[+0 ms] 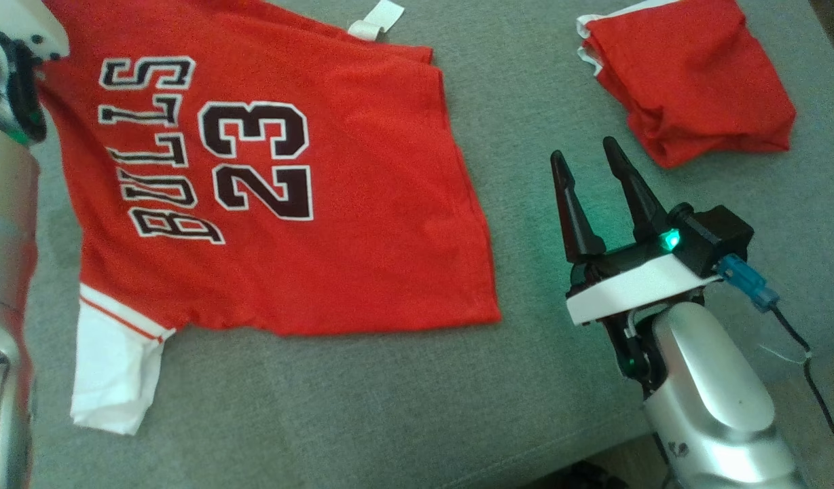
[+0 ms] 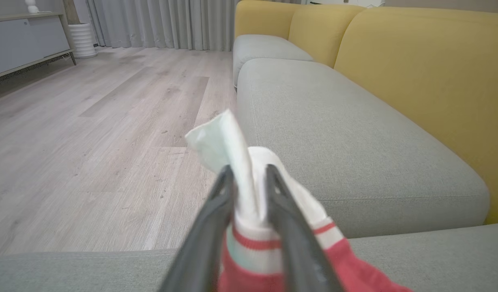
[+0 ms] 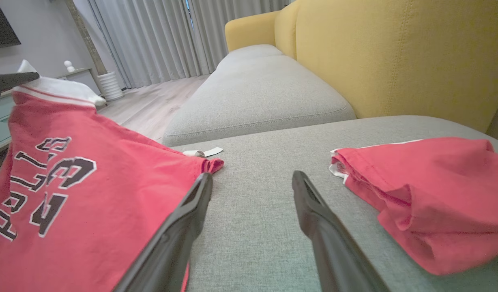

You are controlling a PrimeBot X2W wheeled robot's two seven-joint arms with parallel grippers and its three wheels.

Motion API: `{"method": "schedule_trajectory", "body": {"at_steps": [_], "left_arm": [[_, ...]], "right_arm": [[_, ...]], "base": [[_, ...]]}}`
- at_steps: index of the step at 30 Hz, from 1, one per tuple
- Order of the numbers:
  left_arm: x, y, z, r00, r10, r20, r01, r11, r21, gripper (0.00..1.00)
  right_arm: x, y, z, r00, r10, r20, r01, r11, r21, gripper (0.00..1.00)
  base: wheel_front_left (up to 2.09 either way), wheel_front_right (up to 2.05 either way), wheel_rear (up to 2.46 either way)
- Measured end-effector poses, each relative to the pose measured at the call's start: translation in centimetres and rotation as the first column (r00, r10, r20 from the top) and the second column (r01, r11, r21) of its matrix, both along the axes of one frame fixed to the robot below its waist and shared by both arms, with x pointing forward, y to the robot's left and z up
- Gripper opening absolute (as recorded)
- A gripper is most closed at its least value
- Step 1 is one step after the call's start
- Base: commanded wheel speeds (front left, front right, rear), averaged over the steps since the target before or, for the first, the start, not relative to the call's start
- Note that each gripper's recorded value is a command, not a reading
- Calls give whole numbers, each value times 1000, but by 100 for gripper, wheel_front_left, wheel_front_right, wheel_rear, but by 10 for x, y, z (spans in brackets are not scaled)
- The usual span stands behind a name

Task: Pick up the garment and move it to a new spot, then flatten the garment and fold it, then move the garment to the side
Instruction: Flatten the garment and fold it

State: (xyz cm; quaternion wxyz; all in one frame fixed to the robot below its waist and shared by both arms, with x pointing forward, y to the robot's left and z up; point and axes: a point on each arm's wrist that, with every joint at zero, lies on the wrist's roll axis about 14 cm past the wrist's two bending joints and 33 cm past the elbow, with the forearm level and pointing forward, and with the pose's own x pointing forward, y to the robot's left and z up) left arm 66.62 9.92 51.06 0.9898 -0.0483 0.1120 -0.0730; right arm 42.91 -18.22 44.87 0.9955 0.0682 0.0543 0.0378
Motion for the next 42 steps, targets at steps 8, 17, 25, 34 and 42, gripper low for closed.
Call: {"method": "schedule_trajectory", "body": {"at_steps": [8, 17, 25, 34, 42], "left_arm": [[-14, -3, 2, 998, -46, 30, 46, 999, -11, 100], [-59, 14, -4, 993, -78, 86, 79, 997, -9, 100], [-126, 43, -8, 990, -53, 130, 56, 998, -17, 100], [-246, 58, -29, 985, 28, 169, -23, 999, -35, 100], [-264, 59, -21, 975, 83, 205, -68, 995, -77, 100]], "right_arm": [[6, 11, 4, 999, 29, 17, -29, 1000, 8, 100], [13, 27, 19, 996, 69, 61, -70, 997, 11, 100], [-2, 43, 14, 994, 104, 46, -105, 994, 23, 100], [-26, 63, 9, 989, 149, 22, -150, 988, 28, 100], [-30, 63, -11, 988, 145, -46, -144, 989, 21, 100]], "base": [[0, 0, 0], [0, 0, 0], [0, 0, 0], [0, 0, 0], [0, 0, 0]]}}
